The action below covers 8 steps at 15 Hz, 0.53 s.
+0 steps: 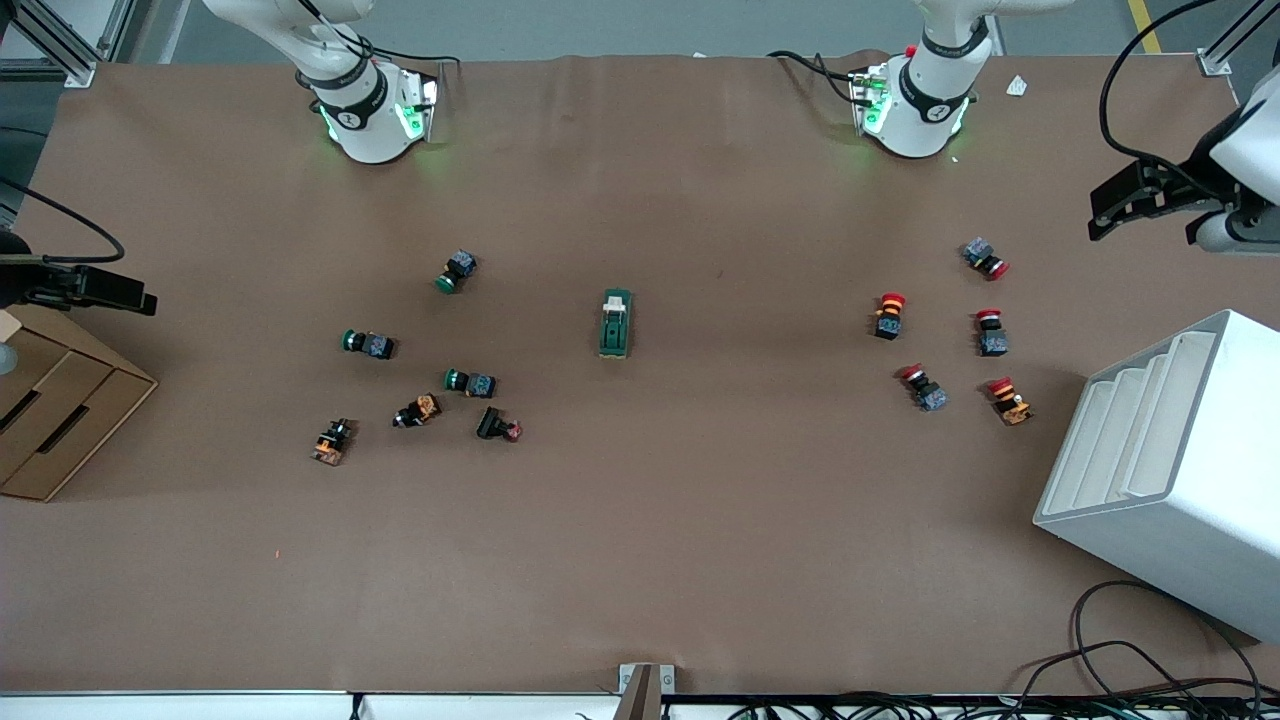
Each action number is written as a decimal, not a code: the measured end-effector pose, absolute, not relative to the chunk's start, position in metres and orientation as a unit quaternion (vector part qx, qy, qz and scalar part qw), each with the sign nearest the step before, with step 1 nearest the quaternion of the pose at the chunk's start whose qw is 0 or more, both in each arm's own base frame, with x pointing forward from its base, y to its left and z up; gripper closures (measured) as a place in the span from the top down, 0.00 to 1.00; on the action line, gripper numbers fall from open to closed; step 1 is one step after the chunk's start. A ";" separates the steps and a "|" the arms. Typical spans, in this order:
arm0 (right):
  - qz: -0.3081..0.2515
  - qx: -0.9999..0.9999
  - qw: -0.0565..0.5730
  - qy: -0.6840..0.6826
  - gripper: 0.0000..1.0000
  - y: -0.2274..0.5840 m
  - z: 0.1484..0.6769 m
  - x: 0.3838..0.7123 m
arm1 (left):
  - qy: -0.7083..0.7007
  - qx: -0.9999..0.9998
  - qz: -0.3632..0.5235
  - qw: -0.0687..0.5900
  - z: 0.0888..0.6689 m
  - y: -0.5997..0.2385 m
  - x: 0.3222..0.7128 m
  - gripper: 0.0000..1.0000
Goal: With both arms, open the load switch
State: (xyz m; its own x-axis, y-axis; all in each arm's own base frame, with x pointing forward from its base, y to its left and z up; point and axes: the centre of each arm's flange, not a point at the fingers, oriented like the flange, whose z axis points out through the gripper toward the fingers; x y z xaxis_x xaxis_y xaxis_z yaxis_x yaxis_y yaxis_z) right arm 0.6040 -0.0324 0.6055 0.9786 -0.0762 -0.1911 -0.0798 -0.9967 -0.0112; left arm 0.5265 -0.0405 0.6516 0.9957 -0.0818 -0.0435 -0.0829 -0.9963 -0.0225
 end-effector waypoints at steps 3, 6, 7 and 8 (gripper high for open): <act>0.107 -0.993 0.012 0.042 1.00 -0.034 0.604 0.601 | 0.045 -0.999 0.025 0.004 0.651 -0.045 0.512 1.00; 0.111 -0.993 0.014 0.043 1.00 -0.035 0.604 0.600 | 0.047 -0.998 0.029 -0.012 0.649 -0.049 0.503 1.00; 0.108 -0.993 0.014 0.042 1.00 -0.034 0.605 0.600 | 0.048 -0.998 0.030 -0.012 0.649 -0.049 0.500 1.00; 0.101 -0.994 0.014 0.041 1.00 -0.033 0.609 0.600 | 0.048 -0.998 0.030 -0.012 0.649 -0.050 0.497 1.00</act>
